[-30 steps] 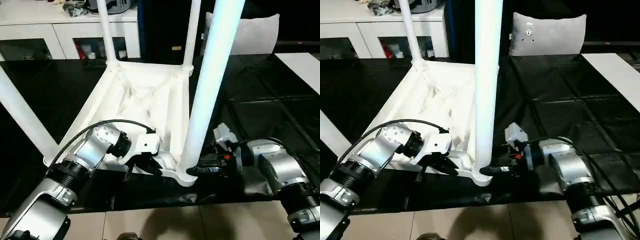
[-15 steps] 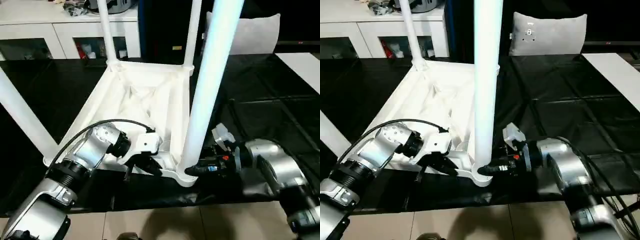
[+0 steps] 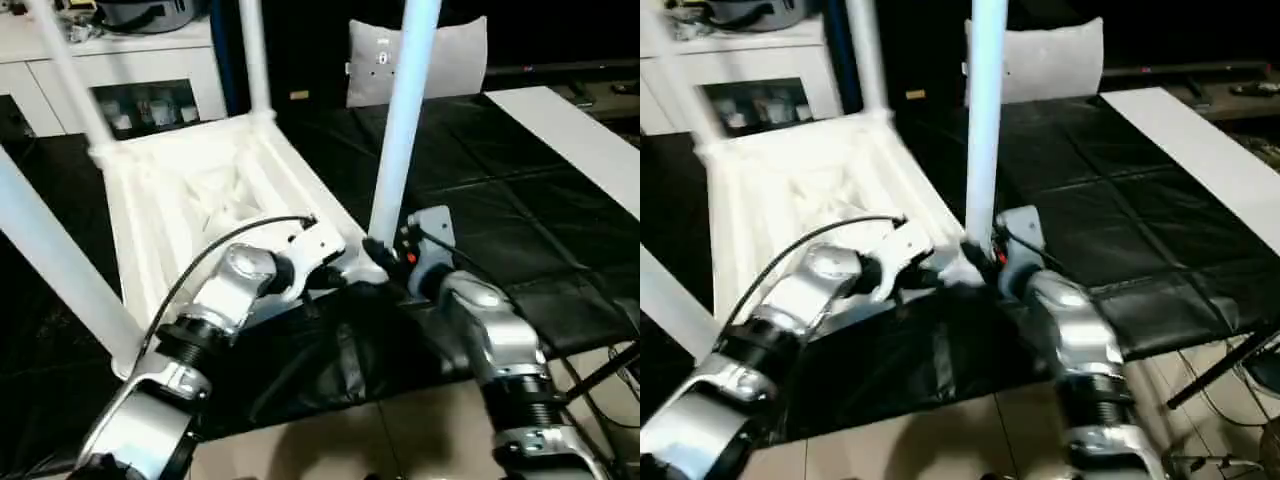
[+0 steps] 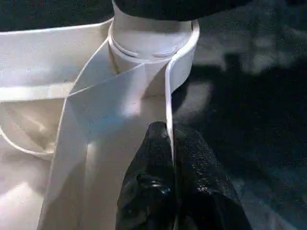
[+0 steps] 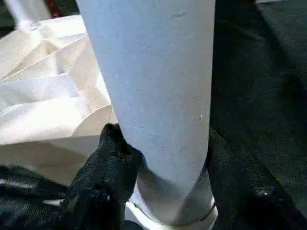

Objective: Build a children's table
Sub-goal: Rotate leg to tighten

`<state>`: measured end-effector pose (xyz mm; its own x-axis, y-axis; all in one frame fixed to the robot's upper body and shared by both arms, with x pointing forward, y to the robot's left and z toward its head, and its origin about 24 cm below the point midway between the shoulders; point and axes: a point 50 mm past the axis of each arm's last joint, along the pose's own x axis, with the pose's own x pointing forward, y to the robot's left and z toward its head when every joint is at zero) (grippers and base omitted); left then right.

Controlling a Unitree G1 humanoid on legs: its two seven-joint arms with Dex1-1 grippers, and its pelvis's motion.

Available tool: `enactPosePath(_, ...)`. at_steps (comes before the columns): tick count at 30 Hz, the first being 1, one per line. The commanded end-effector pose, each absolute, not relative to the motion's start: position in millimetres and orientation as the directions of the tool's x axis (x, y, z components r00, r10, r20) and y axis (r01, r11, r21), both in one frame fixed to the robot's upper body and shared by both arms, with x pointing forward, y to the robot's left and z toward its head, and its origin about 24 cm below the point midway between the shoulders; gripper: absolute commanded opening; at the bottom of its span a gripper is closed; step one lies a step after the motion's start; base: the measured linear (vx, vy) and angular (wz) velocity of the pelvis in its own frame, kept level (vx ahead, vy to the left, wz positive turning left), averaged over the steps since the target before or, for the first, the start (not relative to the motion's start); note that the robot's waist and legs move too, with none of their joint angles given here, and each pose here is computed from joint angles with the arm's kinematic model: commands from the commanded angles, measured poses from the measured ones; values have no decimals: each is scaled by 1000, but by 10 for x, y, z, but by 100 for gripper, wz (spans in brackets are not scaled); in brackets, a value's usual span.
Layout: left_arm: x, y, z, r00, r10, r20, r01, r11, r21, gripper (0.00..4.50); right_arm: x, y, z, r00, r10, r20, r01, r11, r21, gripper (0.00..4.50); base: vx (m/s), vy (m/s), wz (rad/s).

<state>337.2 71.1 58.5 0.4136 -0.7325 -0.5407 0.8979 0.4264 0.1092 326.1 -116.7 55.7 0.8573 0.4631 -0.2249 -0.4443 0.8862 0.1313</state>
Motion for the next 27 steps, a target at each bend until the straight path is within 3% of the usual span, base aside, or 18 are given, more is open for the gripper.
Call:
enactPosePath(1, 3322, 351, 802, 333, -832, -443, 943, 298, 149, 0, 3266, -995, 586, 843, 490, -222, -477, 872, 113, 264, 0, 0, 0)
enactPosePath(7, 3342, 488, 768, 323, -820, -472, 946, 270, 178, 0, 3196, -1097, 633, 849, 498, -177, -492, 867, 81, 309, 10, 0, 0)
enactPosePath(13, 3353, 678, 716, 293, -817, -497, 955, 225, 194, 0, 2983, -1247, 640, 788, 593, -166, -604, 797, -18, 362, 0, 0, 0)
enactPosePath(14, 3347, 711, 713, 275, -825, -494, 959, 199, 202, 0, 2939, -1289, 634, 786, 595, -167, -607, 794, -25, 372, 0, 0, 0)
enactPosePath(15, 3337, 762, 705, 250, -832, -495, 964, 170, 203, 0, 2867, -1330, 626, 770, 619, -158, -621, 783, 44, 372, 0, 0, 0)
enactPosePath(22, 3306, 1030, 684, 151, -810, -566, 972, 17, 234, 0, 2617, -1570, 680, 759, 636, -142, -644, 765, -17, 443, 0, 0, 0)
enactPosePath(27, 3251, 1153, 699, 72, -837, -542, 979, -44, 199, 0, 2469, -1622, 777, 755, 648, -100, -653, 757, -30, 447, 0, 0, 0)
